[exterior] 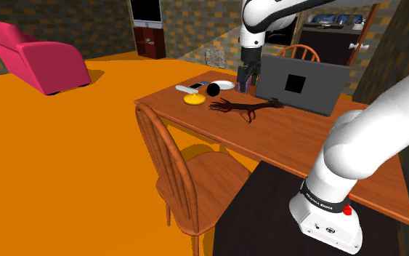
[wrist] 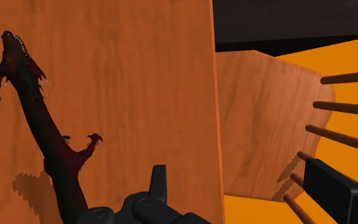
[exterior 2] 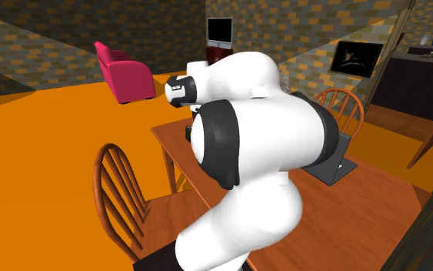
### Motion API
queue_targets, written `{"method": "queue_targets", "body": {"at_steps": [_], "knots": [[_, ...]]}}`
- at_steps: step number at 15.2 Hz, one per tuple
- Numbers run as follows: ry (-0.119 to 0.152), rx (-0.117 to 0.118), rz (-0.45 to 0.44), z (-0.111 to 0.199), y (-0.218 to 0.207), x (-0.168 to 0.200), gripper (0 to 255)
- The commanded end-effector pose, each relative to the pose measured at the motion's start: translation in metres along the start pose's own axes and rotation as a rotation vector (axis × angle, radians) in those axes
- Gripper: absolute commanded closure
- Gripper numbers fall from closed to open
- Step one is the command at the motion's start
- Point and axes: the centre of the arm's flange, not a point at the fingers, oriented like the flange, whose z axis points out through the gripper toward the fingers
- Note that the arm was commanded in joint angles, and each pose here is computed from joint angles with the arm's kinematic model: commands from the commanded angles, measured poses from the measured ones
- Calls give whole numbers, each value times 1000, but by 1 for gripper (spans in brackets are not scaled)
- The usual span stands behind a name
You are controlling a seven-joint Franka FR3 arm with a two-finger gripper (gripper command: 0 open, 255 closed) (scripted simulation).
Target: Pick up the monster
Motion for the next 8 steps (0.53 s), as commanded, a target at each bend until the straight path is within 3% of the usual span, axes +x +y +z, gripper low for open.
{"method": "queue_targets", "body": {"at_steps": [1,8], "knots": [[-9,0,-3,14,18,16,0],[-41,2,-11,64,83,65,0]]}}
